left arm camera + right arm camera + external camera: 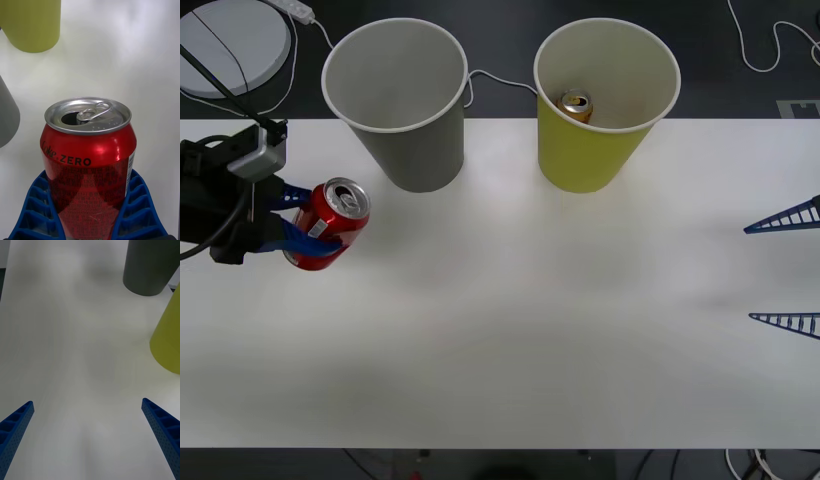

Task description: Put the can into the green bin and the plastic bottle into the gray bin

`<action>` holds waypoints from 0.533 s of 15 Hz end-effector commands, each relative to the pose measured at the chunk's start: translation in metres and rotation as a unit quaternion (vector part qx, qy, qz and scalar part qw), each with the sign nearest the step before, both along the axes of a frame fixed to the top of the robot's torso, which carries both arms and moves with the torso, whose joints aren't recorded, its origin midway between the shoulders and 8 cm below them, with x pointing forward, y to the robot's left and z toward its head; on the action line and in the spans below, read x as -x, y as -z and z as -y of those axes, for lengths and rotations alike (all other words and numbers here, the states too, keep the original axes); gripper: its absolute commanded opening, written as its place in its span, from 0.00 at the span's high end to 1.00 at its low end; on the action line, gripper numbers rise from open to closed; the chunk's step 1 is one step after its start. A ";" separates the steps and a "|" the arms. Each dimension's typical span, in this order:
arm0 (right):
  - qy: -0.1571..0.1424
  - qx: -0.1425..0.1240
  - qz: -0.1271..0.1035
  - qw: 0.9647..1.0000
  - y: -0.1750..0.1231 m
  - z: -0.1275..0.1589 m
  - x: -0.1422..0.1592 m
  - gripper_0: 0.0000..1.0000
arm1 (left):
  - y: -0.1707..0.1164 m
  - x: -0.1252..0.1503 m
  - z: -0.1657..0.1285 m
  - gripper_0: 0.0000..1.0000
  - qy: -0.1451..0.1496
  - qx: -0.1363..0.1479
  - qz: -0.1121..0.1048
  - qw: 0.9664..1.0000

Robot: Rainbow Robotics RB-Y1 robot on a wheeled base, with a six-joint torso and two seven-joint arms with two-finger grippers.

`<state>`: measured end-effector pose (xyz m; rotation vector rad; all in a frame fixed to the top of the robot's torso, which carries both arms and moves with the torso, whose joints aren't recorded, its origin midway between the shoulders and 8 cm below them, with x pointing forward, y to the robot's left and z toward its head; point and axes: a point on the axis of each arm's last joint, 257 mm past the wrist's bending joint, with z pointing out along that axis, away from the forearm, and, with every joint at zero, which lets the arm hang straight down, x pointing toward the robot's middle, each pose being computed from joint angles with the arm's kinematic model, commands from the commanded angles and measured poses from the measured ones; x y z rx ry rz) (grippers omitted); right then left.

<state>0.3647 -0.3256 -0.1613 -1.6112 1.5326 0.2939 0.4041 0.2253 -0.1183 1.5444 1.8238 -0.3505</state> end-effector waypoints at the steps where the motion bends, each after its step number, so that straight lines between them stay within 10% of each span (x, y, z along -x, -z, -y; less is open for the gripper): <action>1: 0.000 0.000 0.000 1.000 0.000 0.000 0.000 0.00 | -0.021 0.011 0.021 1.00 -0.017 -0.003 -0.002 1.000; 8: 0.000 0.000 0.000 1.000 0.000 0.000 0.000 0.00 | -0.072 -0.001 0.070 1.00 -0.067 -0.002 -0.011 0.998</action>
